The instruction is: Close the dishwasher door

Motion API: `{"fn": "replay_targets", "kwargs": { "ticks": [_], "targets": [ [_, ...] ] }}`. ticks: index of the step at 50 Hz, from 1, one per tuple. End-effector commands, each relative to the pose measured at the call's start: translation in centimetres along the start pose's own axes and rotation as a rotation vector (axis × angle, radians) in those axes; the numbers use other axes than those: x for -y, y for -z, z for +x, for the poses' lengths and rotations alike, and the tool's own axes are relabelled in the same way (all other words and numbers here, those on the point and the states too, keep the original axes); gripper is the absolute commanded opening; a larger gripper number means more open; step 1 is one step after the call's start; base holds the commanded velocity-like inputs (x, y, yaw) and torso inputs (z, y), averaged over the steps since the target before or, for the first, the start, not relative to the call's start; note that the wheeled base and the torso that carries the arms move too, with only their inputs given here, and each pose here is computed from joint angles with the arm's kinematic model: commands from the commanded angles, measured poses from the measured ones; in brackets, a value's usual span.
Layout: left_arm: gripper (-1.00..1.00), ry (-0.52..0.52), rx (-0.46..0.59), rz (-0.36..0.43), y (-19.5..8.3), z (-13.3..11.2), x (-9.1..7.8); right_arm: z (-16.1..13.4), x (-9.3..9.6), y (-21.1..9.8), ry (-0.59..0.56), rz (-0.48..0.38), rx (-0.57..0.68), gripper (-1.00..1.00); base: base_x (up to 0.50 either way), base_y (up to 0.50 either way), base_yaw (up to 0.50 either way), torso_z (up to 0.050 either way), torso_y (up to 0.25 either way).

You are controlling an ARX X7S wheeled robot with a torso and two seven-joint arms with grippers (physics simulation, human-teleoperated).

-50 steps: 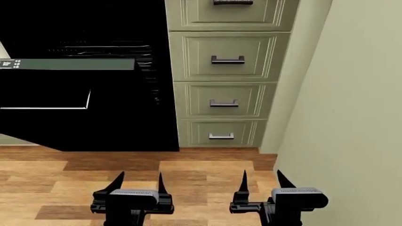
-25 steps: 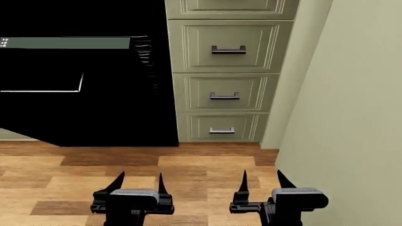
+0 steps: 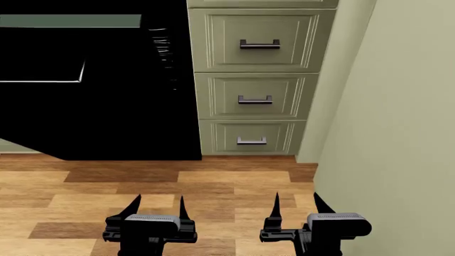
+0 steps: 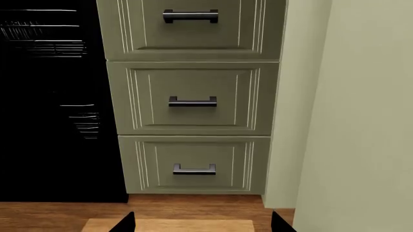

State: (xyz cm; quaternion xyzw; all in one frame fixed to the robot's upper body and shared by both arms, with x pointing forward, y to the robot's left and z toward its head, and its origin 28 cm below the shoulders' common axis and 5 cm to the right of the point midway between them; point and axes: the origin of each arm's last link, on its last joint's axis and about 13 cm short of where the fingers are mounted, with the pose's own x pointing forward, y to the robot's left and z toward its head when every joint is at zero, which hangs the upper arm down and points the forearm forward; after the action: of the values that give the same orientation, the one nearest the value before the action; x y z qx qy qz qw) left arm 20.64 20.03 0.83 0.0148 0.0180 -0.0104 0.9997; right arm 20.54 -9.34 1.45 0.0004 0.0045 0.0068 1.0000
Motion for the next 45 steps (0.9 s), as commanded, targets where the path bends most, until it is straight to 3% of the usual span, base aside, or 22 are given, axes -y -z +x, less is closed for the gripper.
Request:
{"fn": "replay_targets", "kwargs": {
  "ticks": [1,45],
  "targets": [
    [1.0,0.0,0.0,0.0,-0.02,0.03,0.0,-0.02,-0.03,-0.03,0.0,-0.002,0.002,1.0,0.0,0.0,0.0,-0.05,0.0],
    [1.0,-0.001,-0.005,-0.002,-0.04,-0.01,0.0,0.01,-0.1,0.1,-0.002,-0.007,-0.003,1.0,0.0,0.0,0.0,-0.05,0.0]
  ]
}}
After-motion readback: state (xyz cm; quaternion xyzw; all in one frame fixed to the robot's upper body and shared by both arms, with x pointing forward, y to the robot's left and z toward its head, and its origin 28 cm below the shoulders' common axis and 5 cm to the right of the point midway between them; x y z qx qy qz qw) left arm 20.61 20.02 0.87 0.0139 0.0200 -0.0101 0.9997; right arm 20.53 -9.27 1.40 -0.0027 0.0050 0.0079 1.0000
